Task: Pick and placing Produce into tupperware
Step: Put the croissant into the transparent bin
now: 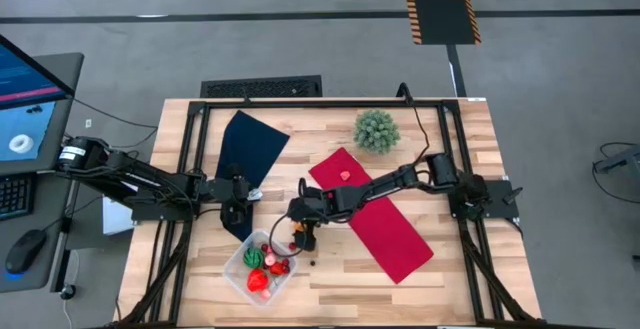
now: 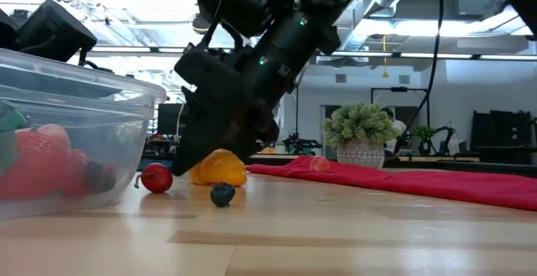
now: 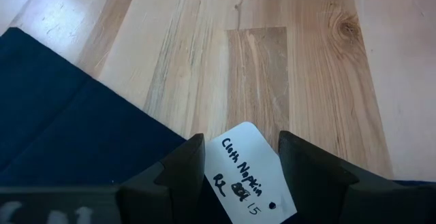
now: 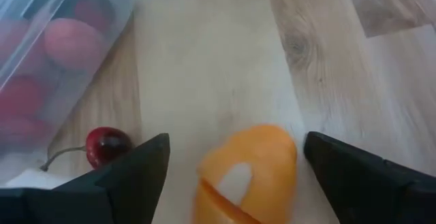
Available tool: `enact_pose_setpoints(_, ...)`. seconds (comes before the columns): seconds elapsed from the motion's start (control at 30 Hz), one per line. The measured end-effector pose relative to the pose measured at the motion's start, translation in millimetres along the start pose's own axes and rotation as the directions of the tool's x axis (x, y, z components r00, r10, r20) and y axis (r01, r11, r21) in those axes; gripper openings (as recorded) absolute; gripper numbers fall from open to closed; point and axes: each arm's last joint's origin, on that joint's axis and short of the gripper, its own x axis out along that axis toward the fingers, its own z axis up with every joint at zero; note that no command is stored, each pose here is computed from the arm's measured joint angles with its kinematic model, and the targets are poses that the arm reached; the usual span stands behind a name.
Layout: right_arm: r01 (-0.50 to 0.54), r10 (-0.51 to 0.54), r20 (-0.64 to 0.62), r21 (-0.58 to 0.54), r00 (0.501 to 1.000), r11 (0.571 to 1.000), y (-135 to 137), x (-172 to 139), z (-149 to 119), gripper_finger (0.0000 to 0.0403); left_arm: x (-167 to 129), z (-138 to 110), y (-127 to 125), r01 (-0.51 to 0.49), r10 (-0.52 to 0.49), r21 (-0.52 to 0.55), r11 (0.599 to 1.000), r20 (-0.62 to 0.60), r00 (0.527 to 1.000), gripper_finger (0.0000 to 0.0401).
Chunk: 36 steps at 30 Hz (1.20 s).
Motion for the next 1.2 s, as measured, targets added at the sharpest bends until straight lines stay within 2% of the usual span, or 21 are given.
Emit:
enact_pose_setpoints(0.17,-0.003,0.003,-0.001,0.006,1.000,1.000,0.2,-1.5,0.2,0.0350,0.0,-0.1,0.0,0.000,0.000,0.000,1.000,-0.001,1.000,0.0181)
enact_pose_setpoints(0.43,0.003,-0.003,-0.016,0.029,1.000,1.000,2.0,-1.6,-1.5,0.0274,0.0,-0.1,0.0,0.000,0.000,0.000,1.000,-0.001,1.000,0.0180)
enact_pose_setpoints(0.63,0.002,0.000,-0.032,0.048,1.000,0.999,3.2,-1.7,-3.2,0.0237,0.0,0.0,0.0,0.000,0.000,0.000,1.000,-0.001,1.000,0.0180)
enact_pose_setpoints(0.93,0.000,0.002,-0.064,0.030,0.998,1.000,17.1,-6.7,-0.9,0.0245,0.0,-0.1,0.0,0.000,0.000,0.000,1.000,-0.001,1.000,0.0180)
enact_pose_setpoints(1.2,-0.005,0.007,-0.093,0.027,0.996,1.000,21.6,-9.6,-0.6,0.0231,0.0,0.0,0.0,0.000,0.000,0.000,1.000,-0.001,1.000,0.0180)
